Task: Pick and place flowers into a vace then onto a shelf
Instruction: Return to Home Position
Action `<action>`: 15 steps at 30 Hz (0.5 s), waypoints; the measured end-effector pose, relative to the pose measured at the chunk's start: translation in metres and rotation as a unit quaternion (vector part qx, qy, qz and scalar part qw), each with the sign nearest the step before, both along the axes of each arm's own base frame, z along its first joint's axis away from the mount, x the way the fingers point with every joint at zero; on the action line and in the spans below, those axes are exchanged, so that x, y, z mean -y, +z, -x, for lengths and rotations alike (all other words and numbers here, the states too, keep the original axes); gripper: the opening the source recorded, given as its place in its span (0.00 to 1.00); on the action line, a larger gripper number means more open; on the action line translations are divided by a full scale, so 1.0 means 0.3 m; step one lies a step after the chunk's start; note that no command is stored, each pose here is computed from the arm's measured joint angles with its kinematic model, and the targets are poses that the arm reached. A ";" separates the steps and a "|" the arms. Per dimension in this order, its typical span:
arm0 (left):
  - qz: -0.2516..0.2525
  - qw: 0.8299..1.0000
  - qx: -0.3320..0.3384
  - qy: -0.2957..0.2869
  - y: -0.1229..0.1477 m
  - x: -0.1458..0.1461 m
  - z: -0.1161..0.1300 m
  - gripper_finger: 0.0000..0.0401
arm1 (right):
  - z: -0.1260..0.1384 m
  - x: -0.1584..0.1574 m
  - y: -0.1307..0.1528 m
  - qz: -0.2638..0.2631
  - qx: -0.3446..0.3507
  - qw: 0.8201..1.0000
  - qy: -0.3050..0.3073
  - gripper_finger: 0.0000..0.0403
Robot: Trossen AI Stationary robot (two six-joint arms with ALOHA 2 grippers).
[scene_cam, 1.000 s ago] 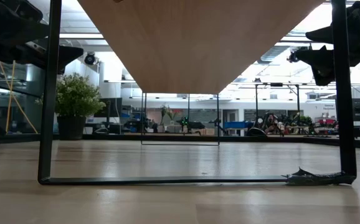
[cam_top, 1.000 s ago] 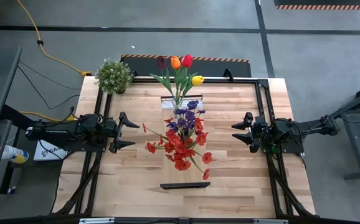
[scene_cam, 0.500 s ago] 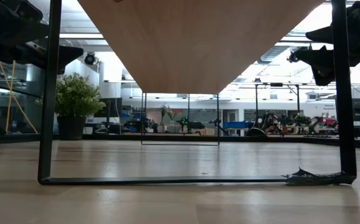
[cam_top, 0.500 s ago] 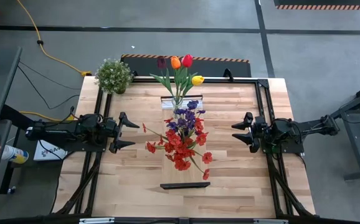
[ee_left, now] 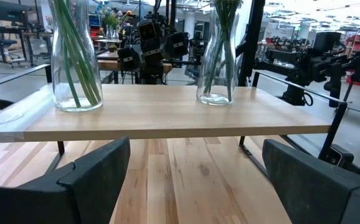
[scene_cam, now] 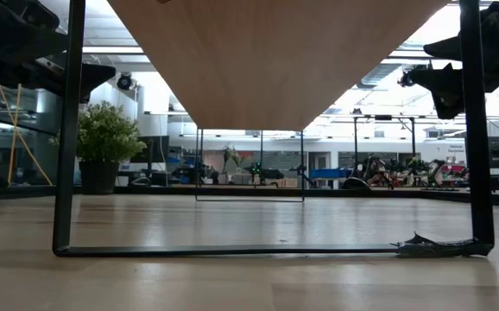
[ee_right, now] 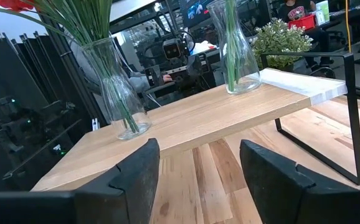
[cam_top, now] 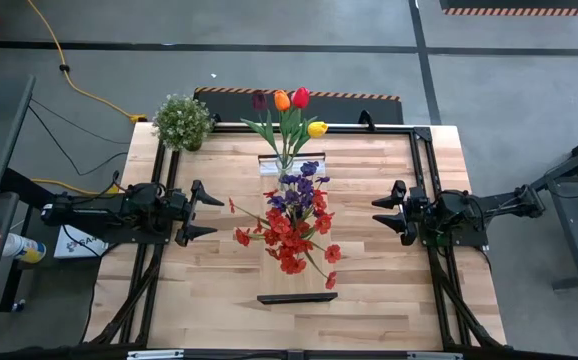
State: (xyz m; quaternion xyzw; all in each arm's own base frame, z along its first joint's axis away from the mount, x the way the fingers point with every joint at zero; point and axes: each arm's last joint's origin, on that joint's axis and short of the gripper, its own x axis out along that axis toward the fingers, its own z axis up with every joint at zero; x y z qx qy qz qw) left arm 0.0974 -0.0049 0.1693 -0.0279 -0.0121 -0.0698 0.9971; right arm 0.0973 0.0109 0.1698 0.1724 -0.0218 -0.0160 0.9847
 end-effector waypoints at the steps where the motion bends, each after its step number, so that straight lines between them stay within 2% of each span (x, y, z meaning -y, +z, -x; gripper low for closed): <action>1: 0.000 1.000 0.000 0.000 0.000 0.000 0.000 0.99 | 0.000 0.000 0.000 0.000 0.000 1.000 0.000 0.53; 15: 0.000 1.000 0.000 0.000 0.000 0.000 0.000 0.99 | 0.000 0.000 0.000 0.000 0.000 1.000 0.000 0.53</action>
